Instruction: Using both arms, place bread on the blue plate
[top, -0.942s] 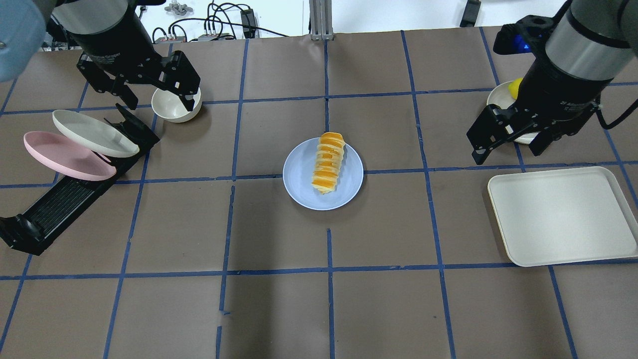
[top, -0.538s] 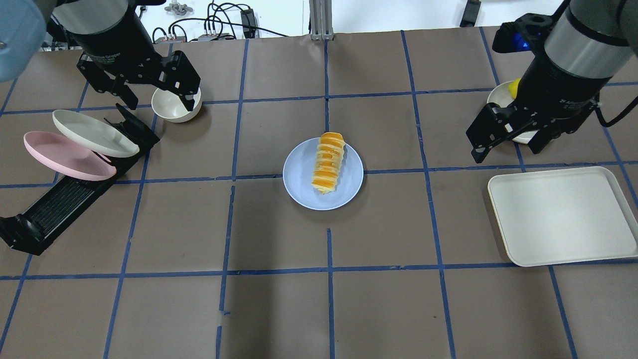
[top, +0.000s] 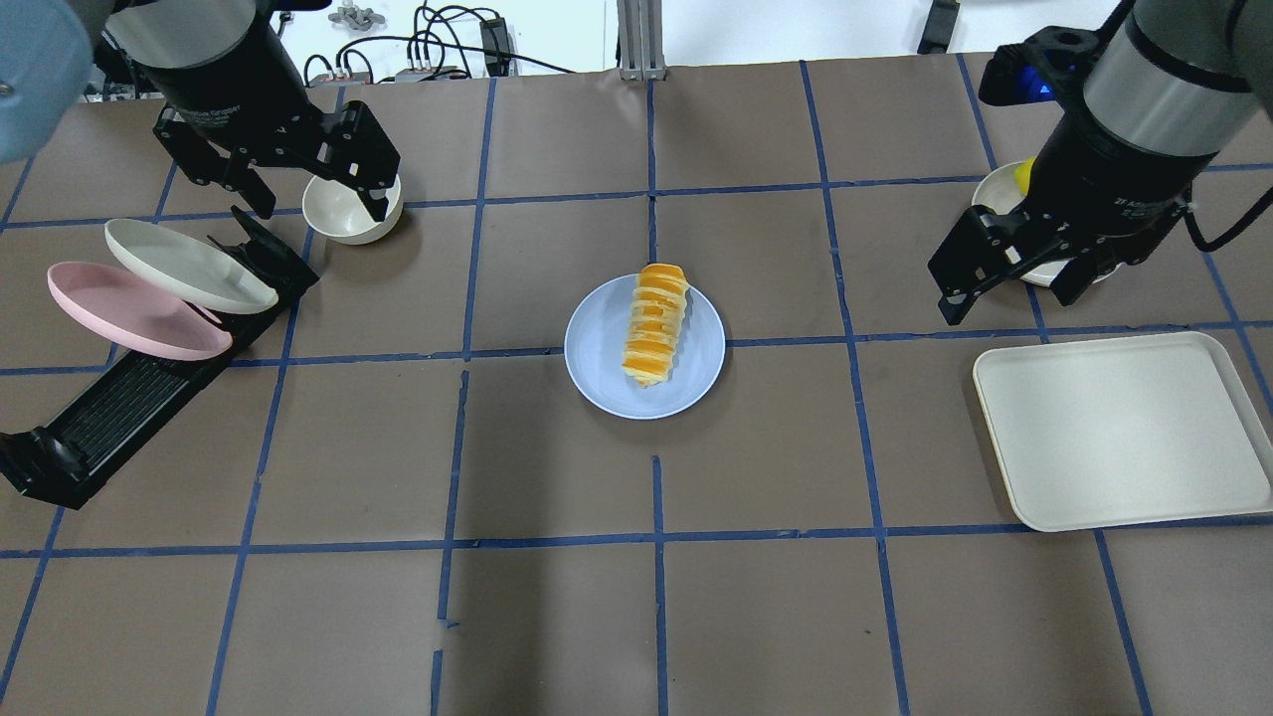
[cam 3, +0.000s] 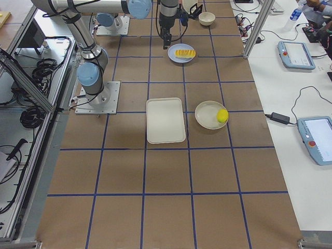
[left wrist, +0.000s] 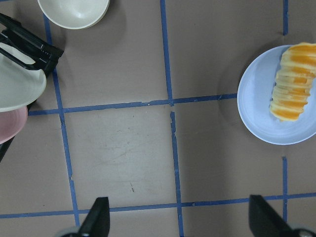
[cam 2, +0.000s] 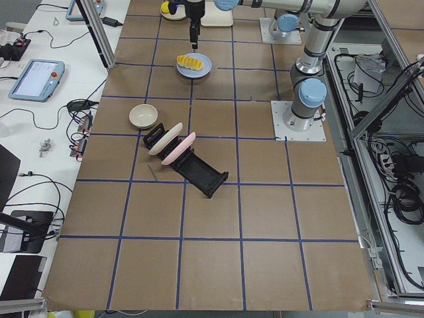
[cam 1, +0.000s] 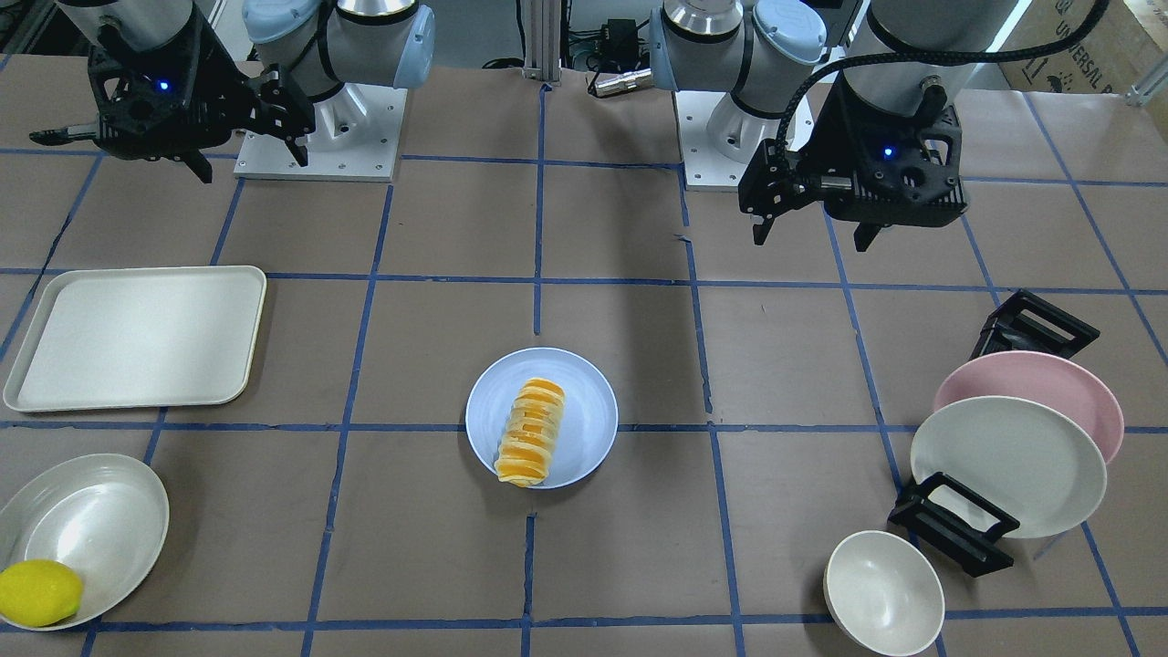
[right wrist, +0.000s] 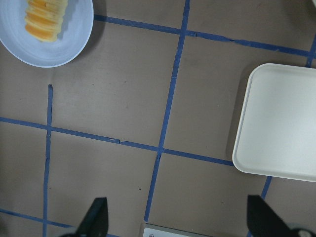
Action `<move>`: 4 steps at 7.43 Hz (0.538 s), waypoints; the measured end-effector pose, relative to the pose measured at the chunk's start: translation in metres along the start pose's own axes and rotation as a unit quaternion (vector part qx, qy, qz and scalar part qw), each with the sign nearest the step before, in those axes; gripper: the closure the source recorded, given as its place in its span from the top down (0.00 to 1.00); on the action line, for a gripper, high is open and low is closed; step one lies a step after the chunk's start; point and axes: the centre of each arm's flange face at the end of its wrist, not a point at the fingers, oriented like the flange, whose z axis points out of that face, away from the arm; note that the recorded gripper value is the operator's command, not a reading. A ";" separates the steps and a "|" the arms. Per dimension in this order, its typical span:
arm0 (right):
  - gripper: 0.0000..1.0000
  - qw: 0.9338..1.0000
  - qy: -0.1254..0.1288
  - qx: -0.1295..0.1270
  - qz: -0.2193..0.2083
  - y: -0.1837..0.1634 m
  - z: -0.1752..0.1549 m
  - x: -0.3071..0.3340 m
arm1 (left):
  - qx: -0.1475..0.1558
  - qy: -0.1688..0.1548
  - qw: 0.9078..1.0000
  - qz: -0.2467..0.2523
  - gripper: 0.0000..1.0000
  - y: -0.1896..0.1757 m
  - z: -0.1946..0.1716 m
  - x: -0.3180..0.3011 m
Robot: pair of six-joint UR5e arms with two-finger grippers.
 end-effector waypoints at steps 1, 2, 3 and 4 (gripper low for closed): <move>0.97 1.000 0.000 -0.001 0.000 0.000 0.001 0.000 | -0.001 0.000 1.000 -0.001 1.00 -0.001 0.001 0.000; 0.97 1.000 -0.001 -0.002 -0.001 0.000 0.002 -0.001 | -0.002 0.000 1.000 -0.001 1.00 -0.002 0.002 0.000; 0.97 1.000 -0.001 -0.003 -0.001 0.000 0.003 -0.001 | -0.002 0.000 1.000 -0.002 1.00 -0.002 0.003 0.000; 0.97 1.000 -0.001 -0.004 -0.001 0.000 0.004 -0.001 | -0.003 0.000 1.000 -0.001 1.00 -0.002 0.003 0.000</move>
